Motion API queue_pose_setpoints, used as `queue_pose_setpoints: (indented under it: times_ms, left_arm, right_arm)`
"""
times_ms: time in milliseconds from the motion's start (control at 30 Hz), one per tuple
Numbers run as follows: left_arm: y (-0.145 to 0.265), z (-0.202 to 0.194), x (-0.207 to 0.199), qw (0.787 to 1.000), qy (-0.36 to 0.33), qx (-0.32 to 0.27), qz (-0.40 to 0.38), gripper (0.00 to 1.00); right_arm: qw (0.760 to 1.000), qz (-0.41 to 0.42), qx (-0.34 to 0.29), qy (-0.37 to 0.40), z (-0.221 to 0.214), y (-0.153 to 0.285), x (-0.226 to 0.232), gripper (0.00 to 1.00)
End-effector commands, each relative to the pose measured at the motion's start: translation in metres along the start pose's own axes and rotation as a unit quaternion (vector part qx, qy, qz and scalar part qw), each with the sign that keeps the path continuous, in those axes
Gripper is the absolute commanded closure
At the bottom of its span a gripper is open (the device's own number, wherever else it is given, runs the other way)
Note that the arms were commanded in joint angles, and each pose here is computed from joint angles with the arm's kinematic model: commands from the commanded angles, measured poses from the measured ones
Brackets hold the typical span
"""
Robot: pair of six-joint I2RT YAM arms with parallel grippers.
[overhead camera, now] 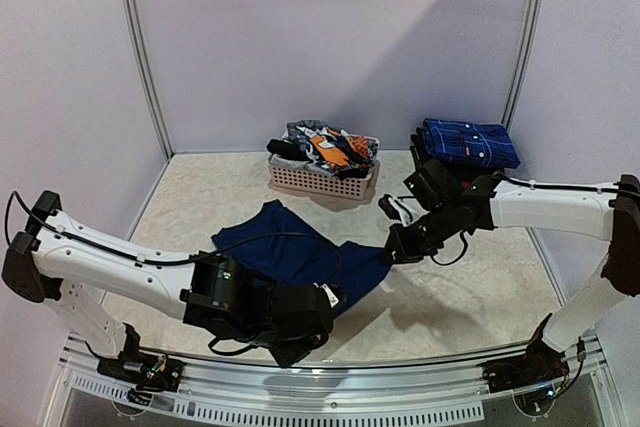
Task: Fold and stack the mixed laundry pile
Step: Fold the 2/3-rectangle-folded T-shirt at the center of the board.
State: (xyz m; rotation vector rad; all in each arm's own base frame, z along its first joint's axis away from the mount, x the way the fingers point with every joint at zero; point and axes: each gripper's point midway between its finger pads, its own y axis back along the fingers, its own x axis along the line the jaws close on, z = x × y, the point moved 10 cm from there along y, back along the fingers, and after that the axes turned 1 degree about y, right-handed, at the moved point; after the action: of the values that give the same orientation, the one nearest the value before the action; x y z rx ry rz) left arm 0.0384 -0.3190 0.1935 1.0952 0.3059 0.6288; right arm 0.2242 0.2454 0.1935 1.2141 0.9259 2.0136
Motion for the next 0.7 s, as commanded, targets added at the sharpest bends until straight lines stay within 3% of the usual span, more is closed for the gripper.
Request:
queue_pose_setpoints:
  times_ms: [0, 667]
  left_arm:
    - [0.025, -0.001, 0.013, 0.999, -0.004, -0.024, 0.027, 1.0]
    - [0.058, -0.016, 0.098, 0.988, 0.088, -0.07, 0.102, 1.0]
  right_arm:
    - [1.0, -0.016, -0.007, 0.018, 0.019, 0.013, 0.01, 1.0]
    - [0.998, -0.006, -0.014, 0.057, 0.095, 0.0, 0.045, 1.0]
